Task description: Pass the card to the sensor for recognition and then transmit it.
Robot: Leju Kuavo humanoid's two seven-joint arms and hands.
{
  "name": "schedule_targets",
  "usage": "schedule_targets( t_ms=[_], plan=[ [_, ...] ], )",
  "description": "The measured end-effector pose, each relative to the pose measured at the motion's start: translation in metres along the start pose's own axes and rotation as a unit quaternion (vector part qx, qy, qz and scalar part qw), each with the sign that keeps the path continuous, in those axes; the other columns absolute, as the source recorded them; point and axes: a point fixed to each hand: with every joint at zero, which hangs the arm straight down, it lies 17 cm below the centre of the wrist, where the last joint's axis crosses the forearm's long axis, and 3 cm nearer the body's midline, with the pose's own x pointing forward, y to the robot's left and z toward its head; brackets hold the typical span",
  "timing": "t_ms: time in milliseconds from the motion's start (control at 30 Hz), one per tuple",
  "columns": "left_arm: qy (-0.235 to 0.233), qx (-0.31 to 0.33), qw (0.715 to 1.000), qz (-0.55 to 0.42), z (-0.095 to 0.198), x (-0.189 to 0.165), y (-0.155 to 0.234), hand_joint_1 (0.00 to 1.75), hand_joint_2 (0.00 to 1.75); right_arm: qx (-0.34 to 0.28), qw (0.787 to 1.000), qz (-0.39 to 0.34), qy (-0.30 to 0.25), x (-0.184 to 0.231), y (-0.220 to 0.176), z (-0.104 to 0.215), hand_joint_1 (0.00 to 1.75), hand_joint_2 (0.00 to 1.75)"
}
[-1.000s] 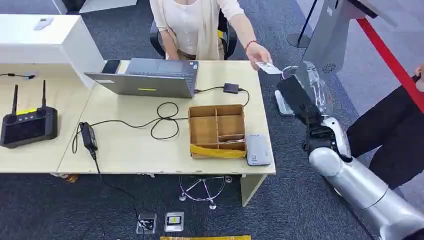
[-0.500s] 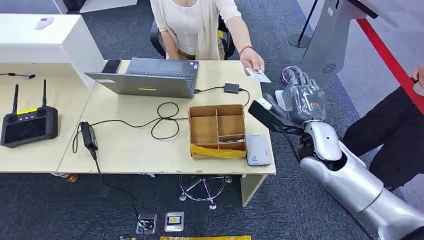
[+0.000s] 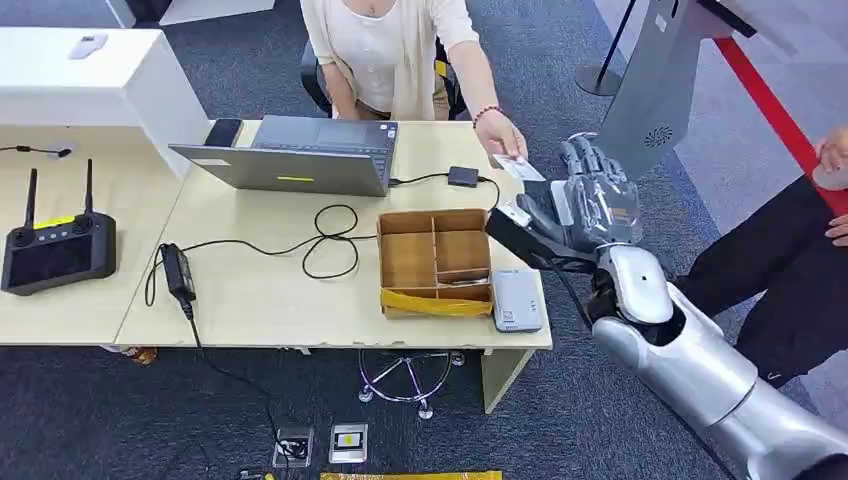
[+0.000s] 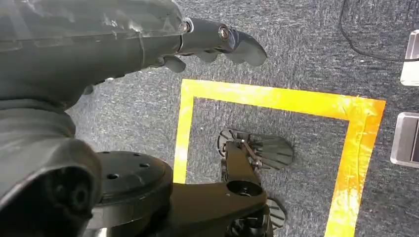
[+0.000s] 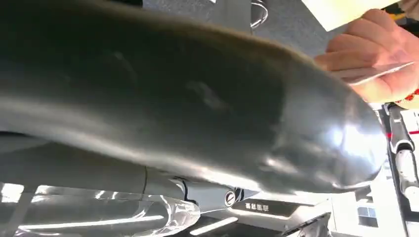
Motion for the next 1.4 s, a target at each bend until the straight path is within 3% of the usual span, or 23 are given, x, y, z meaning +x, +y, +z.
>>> schedule_targets(
  t_ms=[33, 67, 367, 400, 433, 967, 1400],
  plan=[
    [0.0, 0.0, 1.0, -0.001, 0.0, 0.0, 0.0, 0.0, 0.0, -0.002, 1.0, 0.002, -0.001, 0.003, -0.001, 0.0, 0.0, 0.0],
    [0.0, 0.0, 1.0, -0.002, 0.0, 0.0, 0.0, 0.0, 0.0, -0.003, 1.0, 0.001, -0.003, 0.005, -0.001, 0.0, 0.0, 1.75],
    [0.0, -0.001, 1.0, -0.002, 0.001, 0.0, -0.002, 0.0, 0.0, -0.003, 1.0, -0.016, -0.021, 0.031, -0.006, -0.006, 0.0, 1.75],
    [0.0, -0.001, 1.0, -0.002, 0.001, 0.0, -0.002, 0.0, 0.0, -0.003, 1.0, -0.018, -0.022, 0.033, -0.006, -0.007, 0.0, 0.0],
    [0.0, -0.001, 1.0, -0.002, 0.001, 0.0, -0.002, 0.0, 0.0, -0.003, 1.0, -0.02, -0.023, 0.035, -0.006, -0.008, 0.0, 1.75],
    [0.002, 0.006, 1.0, 0.008, 0.001, 0.001, -0.002, 0.0, 0.0, -0.008, 0.999, -0.026, -0.04, 0.064, -0.013, -0.027, 0.0, 1.75],
    [-0.002, 0.006, 1.0, 0.001, 0.001, 0.003, -0.002, 0.0, 0.0, -0.015, 1.0, -0.021, -0.018, 0.056, -0.006, -0.035, 0.0, 1.75]
  ],
)
